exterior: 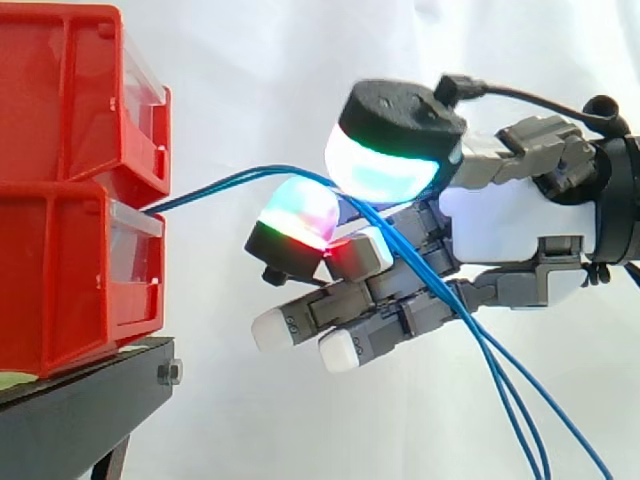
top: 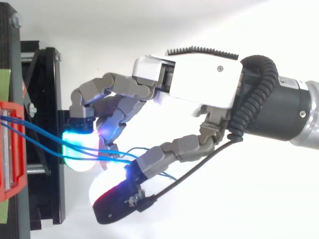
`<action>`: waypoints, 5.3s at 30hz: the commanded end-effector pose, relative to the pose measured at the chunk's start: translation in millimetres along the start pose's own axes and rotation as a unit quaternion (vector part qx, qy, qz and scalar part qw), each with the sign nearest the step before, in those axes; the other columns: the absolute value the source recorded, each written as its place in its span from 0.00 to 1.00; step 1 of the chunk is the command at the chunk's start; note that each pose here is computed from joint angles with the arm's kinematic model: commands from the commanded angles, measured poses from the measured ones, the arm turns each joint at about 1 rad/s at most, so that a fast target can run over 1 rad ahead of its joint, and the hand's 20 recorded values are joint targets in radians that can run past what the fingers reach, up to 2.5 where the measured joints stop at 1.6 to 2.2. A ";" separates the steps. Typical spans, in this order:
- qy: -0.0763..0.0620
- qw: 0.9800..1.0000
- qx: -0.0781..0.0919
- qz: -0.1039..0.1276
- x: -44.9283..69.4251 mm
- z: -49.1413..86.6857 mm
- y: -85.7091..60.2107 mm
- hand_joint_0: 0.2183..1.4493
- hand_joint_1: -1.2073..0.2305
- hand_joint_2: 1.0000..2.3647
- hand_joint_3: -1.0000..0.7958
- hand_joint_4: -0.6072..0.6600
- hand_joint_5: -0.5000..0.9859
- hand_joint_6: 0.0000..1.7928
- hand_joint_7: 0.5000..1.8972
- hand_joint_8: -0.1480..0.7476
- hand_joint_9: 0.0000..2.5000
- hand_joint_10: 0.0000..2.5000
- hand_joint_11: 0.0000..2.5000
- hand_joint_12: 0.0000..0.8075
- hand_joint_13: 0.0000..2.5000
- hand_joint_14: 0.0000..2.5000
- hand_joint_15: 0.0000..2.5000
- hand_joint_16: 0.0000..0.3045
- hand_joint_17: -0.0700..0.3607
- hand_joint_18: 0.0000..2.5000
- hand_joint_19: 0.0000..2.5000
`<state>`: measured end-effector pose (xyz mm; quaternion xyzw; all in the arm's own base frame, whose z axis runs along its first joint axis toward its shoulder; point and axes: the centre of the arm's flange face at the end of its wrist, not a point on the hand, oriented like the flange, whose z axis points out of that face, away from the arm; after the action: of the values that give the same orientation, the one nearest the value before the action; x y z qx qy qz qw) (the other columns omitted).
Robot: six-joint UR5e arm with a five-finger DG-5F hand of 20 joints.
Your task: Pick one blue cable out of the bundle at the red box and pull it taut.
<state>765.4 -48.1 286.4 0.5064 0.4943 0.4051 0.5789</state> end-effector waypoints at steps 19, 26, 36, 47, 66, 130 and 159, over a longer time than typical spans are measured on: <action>0.000 1.000 0.002 0.000 -0.2 -0.2 0.5 0.30 0.30 0.02 0.51 0.68 0.25 0.48 0.61 0.60 0.40 0.01 0.46 0.55 0.23 0.00 0.11 0.20 0.48 0.26 0.16; 0.001 1.000 -0.001 0.001 0.9 0.8 3.6 0.32 0.20 0.02 0.48 0.63 0.23 0.49 0.60 0.57 0.36 0.01 0.46 0.53 0.21 0.00 0.10 0.19 0.47 0.25 0.15; 0.001 1.000 -0.001 0.000 0.9 0.8 3.6 0.29 0.17 0.00 0.28 0.66 0.22 0.49 0.55 0.56 0.33 0.01 0.45 0.53 0.19 0.00 0.10 0.20 0.48 0.24 0.14; 0.001 1.000 -0.001 0.000 0.9 0.8 3.6 0.26 0.38 0.00 0.28 0.67 0.24 0.47 0.54 0.60 0.38 0.01 0.45 0.55 0.20 0.00 0.10 0.20 0.49 0.24 0.16; 0.001 1.000 0.001 -0.001 0.8 0.4 3.2 0.31 0.26 0.02 0.52 0.62 0.24 0.49 0.61 0.58 0.39 0.01 0.46 0.53 0.21 0.00 0.10 0.20 0.47 0.26 0.16; 0.001 1.000 0.001 0.000 0.8 0.7 3.9 0.28 0.35 0.01 0.45 0.69 0.23 0.48 0.54 0.61 0.36 0.01 0.44 0.56 0.19 0.00 0.08 0.21 0.50 0.24 0.15; 0.001 1.000 0.001 0.000 0.8 0.7 3.9 0.30 0.28 0.02 0.53 0.63 0.23 0.49 0.57 0.59 0.35 0.01 0.44 0.54 0.18 0.00 0.08 0.20 0.48 0.24 0.15</action>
<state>766.3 -47.2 290.2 0.5060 0.4954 0.4045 0.5788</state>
